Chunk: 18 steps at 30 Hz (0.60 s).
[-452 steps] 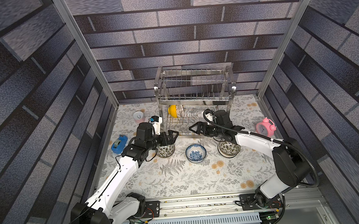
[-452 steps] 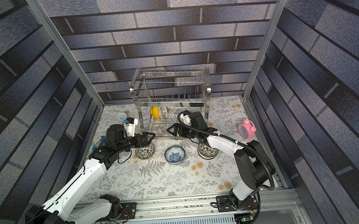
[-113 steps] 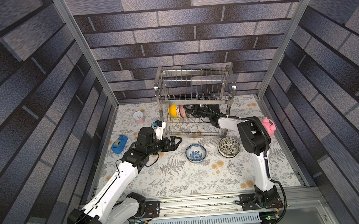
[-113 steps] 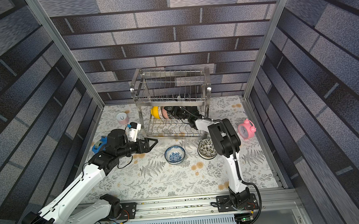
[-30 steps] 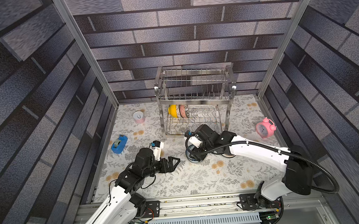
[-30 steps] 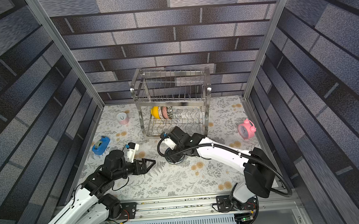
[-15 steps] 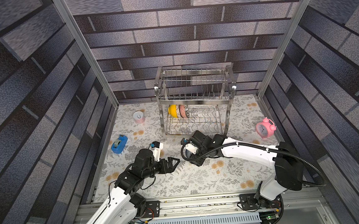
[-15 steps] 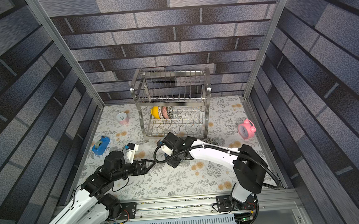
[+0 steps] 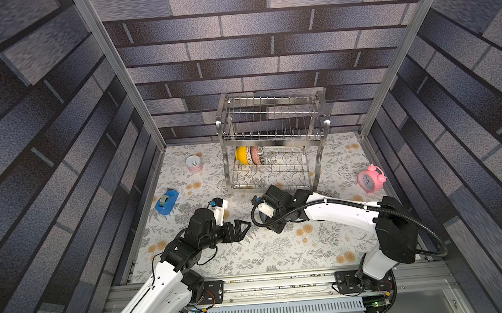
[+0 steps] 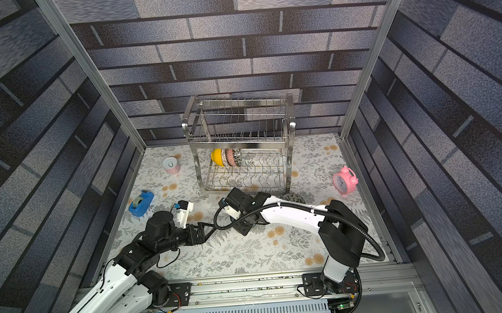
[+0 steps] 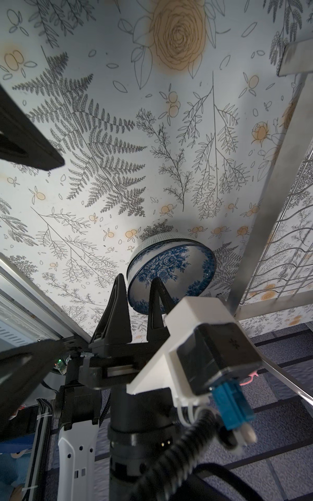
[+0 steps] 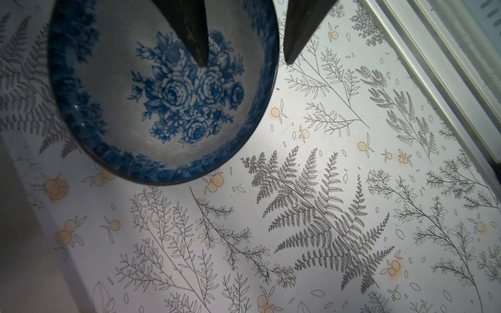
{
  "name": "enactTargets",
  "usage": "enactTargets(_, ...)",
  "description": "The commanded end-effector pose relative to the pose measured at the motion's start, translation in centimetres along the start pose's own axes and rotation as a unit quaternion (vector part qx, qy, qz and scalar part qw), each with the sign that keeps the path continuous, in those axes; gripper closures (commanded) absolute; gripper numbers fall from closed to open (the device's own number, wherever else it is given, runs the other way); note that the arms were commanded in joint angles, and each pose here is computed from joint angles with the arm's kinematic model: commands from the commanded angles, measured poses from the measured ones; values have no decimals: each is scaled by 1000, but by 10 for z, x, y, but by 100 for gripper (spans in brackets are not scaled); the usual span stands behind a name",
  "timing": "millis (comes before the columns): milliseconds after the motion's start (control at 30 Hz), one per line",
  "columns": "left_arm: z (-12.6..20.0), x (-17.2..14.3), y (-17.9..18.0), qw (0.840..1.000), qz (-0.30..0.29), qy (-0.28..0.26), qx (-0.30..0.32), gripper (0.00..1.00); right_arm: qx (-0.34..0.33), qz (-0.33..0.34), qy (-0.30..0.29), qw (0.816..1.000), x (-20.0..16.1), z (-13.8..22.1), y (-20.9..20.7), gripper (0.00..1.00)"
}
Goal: Load bowls into a dish rack
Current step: Pick up the bowl from the bowl.
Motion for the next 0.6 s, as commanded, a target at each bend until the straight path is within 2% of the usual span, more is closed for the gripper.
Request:
enactTargets(0,0,-6,3,1000,8,7,6,0,-6,5,3,1000,4,-4,2,57)
enactTargets(167,1,-6,3,1000,7,6,7,0,-5,4,11,1000,3,-9,2,61)
enactTargets(567,-1,-5,4,1000,6,8,11,0,8,1,11,1000,6,-10,6,84)
Point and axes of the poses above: each gripper's point midway between its finger pads, its own z axis back along the fingers, its own y axis along the line the jaws close on, x = y × z, the point moved 4 cm from there along z, back along the fingers, and after that the axes turned 10 degrees about -z, right-handed, at the moved point
